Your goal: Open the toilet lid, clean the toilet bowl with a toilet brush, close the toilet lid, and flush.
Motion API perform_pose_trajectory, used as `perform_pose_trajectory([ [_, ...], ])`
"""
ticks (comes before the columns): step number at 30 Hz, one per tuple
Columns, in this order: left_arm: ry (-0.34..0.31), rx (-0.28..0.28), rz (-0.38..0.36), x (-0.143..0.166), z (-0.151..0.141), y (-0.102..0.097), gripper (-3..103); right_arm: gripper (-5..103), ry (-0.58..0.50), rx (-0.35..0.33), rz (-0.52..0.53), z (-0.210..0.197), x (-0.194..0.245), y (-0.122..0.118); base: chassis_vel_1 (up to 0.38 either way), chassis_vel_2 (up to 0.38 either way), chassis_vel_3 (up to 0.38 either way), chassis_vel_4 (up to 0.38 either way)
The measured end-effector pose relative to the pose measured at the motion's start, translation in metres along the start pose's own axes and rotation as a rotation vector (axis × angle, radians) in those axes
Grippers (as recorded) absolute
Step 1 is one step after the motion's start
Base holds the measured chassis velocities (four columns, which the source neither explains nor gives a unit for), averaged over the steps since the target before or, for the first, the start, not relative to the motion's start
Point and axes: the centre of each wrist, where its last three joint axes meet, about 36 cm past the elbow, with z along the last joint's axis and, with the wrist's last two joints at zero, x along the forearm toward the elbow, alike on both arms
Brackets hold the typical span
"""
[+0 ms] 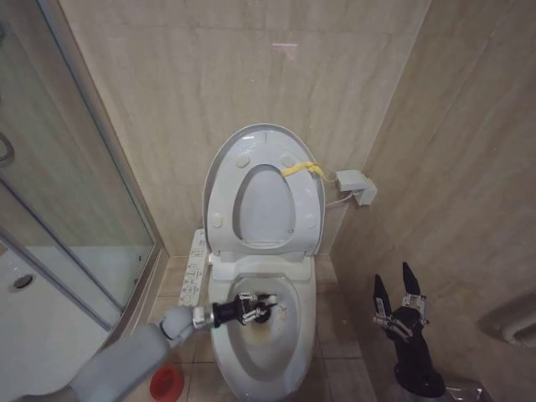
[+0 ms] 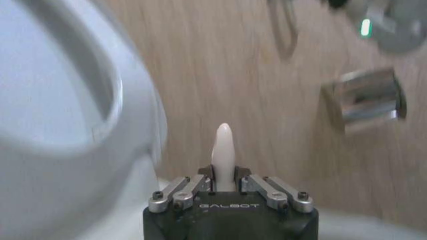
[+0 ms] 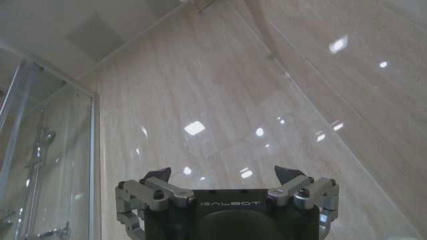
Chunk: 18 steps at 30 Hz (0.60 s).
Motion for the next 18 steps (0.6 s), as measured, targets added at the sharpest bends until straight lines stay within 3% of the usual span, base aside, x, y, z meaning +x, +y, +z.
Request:
perform_pose_trajectory([
  [3, -0.023, -0.002, 0.008, -0.006, -0.014, 0.003, 20, 100, -0.003, -0.004, -0.001, 0.001, -0.001, 0.0, 0.0, 0.0, 0.0, 0.0],
  [8, 0.089, 0.012, 0.016, 0.025, 0.018, -0.006, 20, 100, -0.009, -0.015, -0.005, 0.004, -0.003, 0.003, -0.012, -0.033, 0.001, 0.002],
  [11, 0.079, 0.023, 0.008, 0.016, 0.022, -0.01, 20, 100, -0.008, -0.016, -0.006, 0.003, -0.003, 0.004, 0.0, 0.0, 0.0, 0.0],
  [14, -0.05, 0.015, 0.003, -0.044, -0.003, 0.0, 20, 100, -0.008, -0.013, -0.003, 0.003, -0.002, 0.004, 0.0, 0.0, 0.0, 0.0],
  [15, -0.05, 0.015, 0.003, -0.044, -0.003, 0.0, 20, 100, -0.008, -0.013, -0.003, 0.003, -0.002, 0.004, 0.0, 0.0, 0.0, 0.0],
  [17, -0.137, 0.0, 0.012, -0.081, -0.023, 0.008, 20, 100, -0.01, -0.009, -0.001, 0.003, -0.002, 0.005, 0.0, 0.0, 0.0, 0.0],
  [18, -0.141, 0.0, 0.016, -0.084, -0.023, 0.007, 20, 100, -0.01, -0.008, 0.0, 0.003, -0.002, 0.005, 0.0, 0.0, 0.0, 0.0],
])
